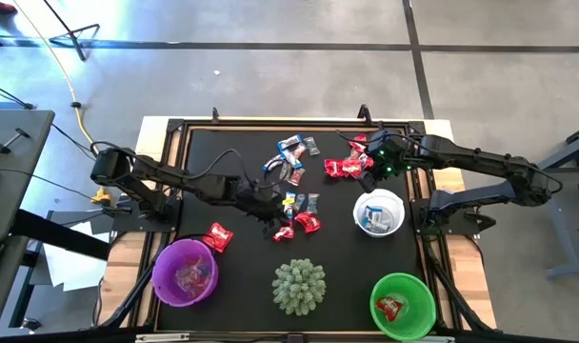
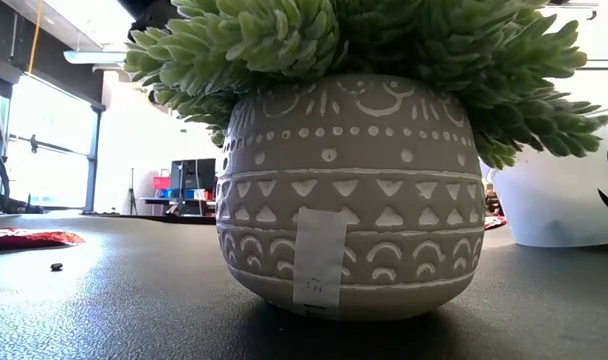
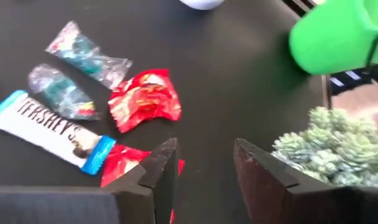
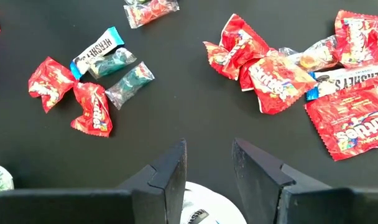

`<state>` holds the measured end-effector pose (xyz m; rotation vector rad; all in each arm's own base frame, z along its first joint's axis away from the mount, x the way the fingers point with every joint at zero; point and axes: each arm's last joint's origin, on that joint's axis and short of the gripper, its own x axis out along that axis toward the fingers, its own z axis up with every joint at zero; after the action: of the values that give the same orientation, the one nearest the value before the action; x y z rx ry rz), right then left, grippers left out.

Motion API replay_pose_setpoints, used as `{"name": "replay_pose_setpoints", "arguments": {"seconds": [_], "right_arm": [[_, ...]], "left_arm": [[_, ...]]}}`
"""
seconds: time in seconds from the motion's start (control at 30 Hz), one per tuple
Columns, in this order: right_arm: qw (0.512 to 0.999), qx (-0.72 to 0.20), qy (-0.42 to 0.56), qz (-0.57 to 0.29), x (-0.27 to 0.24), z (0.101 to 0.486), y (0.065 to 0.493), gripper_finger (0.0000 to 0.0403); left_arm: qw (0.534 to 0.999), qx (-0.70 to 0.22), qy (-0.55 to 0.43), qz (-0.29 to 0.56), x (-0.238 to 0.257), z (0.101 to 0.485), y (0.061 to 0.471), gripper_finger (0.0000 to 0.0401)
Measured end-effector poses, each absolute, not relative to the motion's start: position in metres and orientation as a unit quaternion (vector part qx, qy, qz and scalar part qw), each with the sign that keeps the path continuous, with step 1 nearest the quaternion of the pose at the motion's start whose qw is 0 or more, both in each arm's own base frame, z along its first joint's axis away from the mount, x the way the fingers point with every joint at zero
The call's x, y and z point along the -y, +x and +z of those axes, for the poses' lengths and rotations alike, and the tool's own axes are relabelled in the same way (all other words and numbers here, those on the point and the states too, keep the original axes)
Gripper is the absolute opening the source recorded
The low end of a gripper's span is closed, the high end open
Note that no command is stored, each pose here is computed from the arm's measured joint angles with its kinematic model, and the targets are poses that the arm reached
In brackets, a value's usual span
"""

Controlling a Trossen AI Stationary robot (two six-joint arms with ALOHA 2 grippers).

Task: Sort candy
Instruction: Put the red candy wrapper into the green bucket

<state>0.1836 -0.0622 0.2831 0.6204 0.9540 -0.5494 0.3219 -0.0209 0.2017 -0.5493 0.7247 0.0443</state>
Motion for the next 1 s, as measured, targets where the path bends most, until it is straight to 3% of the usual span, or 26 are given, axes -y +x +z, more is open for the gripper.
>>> {"name": "replay_pose_setpoints", "arguments": {"seconds": [0.17,0.37,0.77,1.0], "right_arm": [[0.807,-0.446,0.290,-0.256,0.062,0.283,0.184,0.0126],[0.807,-0.446,0.290,-0.257,0.062,0.283,0.184,0.0126],[0.808,-0.444,0.290,-0.256,0.062,0.283,0.184,0.0126],[0.810,-0.441,0.290,-0.256,0.062,0.284,0.184,0.0126]], "left_arm": [[0.875,-0.381,-0.290,0.074,0.020,0.195,0.316,0.0141],[0.880,-0.402,-0.249,0.052,0.043,0.182,0.319,0.0139],[0.873,-0.435,-0.204,0.084,0.049,0.151,0.325,0.0138],[0.889,-0.437,-0.123,0.055,0.055,0.152,0.324,0.0138]]}}
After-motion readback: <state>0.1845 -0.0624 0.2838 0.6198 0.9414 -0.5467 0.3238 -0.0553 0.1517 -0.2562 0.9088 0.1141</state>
